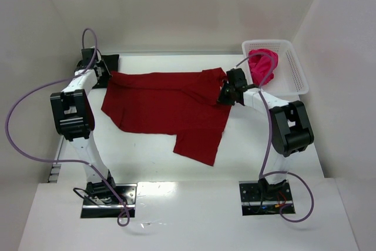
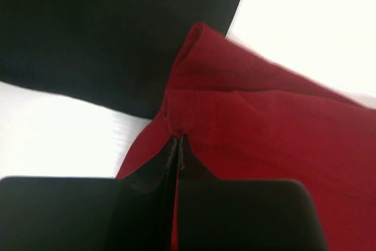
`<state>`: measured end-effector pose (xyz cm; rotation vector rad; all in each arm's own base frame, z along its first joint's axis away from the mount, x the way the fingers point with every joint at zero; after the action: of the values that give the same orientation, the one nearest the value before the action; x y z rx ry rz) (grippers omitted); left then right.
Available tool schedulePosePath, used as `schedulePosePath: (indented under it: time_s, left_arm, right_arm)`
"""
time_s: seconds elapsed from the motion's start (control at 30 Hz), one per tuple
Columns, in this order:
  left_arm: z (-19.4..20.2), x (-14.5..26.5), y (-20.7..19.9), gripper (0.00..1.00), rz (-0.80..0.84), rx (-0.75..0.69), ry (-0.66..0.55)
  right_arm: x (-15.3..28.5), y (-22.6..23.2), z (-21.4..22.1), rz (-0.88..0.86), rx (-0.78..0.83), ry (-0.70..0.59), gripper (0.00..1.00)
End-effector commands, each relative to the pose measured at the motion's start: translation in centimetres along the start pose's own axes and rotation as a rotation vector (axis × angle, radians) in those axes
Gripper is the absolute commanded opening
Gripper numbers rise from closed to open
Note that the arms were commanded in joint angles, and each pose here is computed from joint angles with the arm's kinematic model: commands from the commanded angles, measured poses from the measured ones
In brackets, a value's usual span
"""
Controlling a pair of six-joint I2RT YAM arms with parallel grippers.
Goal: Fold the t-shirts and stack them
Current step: Fold the flattened tshirt in 1/3 of the way
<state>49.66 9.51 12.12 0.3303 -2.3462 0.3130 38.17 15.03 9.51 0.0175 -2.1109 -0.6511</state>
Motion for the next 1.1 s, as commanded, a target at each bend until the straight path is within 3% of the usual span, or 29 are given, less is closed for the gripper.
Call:
schedulePosePath:
  time_s: [0.0,0.13,0.27,0.53,0.7,0.83,1.07]
  left_arm:
    - [2.8,-0.7,0.7,0.0,-0.004,-0.01,0.078]
    - [5.4,1.4,0.8,0.0,0.006,0.002,0.141]
    - [5.4,3.2,0.8,0.0,0.007,-0.01,0.141]
    - [5.8,3.0,1.5,0.0,-0.019,-0.003,0.197]
    - [3.4,2.2,1.8,0.0,-0.038,0.012,0.141]
    - [-0.1,0.9,3.6,0.0,-0.052,0.047,0.077]
    - [-2.3,-1.4,3.9,0.0,-0.047,0.054,0.054]
  right_arm:
    - [-0.3,-1.0,0.0,0.051,-0.011,-0.02,0.01]
    - [0.7,-0.6,-0.6,0.043,-0.01,-0.047,0.01]
    - [2.5,0.1,-1.3,0.02,-0.008,-0.088,0.01]
    - [5.3,0.9,-2.1,-0.013,0.002,-0.126,0.01]
    - [8.4,2.7,-4.5,-0.075,0.008,-0.2,0.01]
    - [10.3,1.6,-7.3,-0.069,-0.027,-0.261,0.01]
    - [9.5,-0.2,-9.1,0.013,-0.016,-0.258,0.01]
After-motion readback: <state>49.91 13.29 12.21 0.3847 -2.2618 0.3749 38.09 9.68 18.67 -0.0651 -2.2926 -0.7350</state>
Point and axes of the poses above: each gripper's point midway between its finger pads, its own x axis back along the fingers, its own y axis along the line the jaws close on, z = x × y, the point moved 4 cm from there along x, back along the fingers, and after that the axes turned 5 degrees about -x, right-handed, at the moved point
